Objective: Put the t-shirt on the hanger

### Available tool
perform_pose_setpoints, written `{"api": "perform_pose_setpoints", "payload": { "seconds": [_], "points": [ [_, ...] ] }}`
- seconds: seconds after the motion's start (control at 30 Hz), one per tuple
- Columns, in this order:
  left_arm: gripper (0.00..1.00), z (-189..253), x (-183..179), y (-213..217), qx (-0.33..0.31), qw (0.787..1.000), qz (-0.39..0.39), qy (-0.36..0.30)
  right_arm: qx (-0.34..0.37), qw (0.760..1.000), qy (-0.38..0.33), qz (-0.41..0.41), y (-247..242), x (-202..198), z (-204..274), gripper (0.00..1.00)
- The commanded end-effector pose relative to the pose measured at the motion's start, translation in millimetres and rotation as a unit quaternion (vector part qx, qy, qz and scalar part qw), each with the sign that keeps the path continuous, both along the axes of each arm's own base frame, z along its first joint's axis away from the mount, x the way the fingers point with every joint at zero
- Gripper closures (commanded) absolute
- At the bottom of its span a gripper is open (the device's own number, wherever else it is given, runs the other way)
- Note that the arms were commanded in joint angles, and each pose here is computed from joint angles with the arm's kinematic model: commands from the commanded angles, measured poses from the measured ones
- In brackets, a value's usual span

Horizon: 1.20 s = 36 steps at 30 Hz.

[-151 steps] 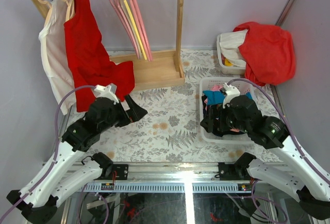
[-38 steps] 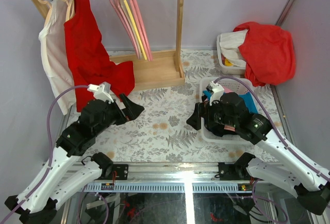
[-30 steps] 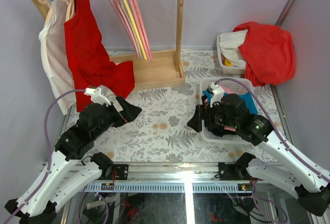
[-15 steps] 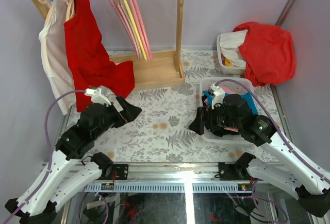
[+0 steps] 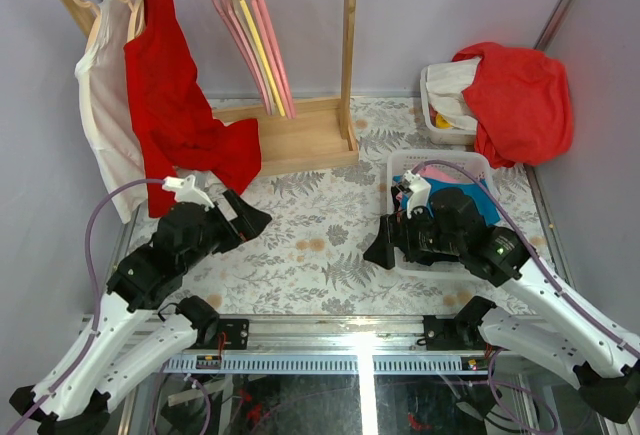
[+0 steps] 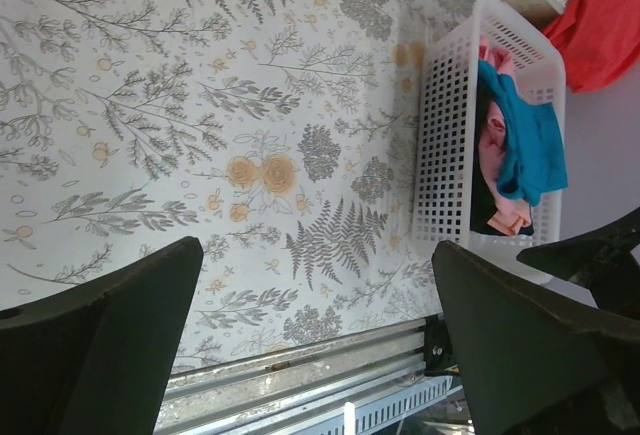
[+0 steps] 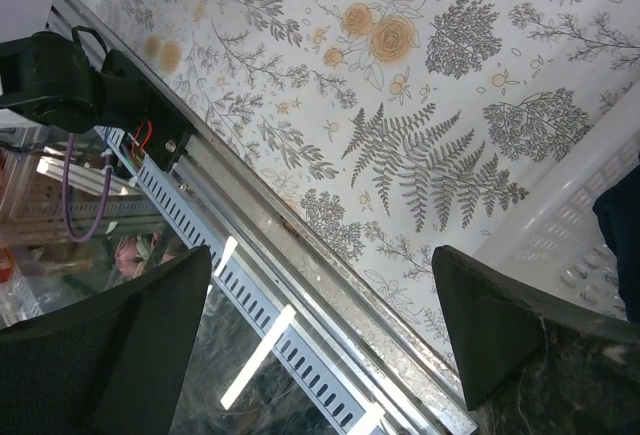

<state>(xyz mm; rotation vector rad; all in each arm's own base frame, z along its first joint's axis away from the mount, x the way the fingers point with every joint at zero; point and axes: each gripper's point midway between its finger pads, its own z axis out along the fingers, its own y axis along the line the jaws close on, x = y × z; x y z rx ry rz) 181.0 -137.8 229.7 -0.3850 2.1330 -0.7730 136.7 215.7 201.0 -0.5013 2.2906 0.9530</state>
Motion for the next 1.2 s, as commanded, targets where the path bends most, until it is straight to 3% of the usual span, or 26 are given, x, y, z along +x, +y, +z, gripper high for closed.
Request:
{"api": "perform_pose_setpoints", "payload": {
  "seconds": [0.0,0.73,0.93,1.07,1.17],
  "points": [
    [0.00,19,2,10,0.000,0.999,0.024,-0.024,0.036,0.999,-0.003,0.022,11,-3,15,0.01],
    [0.00,50,-1,8,-0.041,0.997,0.024,-0.056,0.062,0.998,-0.025,0.015,-3,-18,32,0.01],
    [0.00,54,-9,18,-0.064,0.994,0.036,-0.081,0.056,0.998,-0.039,0.005,-5,-12,35,0.01],
    [0.00,55,-13,21,-0.044,0.995,0.030,-0.078,0.064,0.995,-0.079,-0.023,-9,1,49,0.04],
    [0.00,58,-15,21,-0.040,0.995,0.022,-0.085,0.051,0.993,-0.098,-0.052,-16,13,54,0.01]
  ]
}}
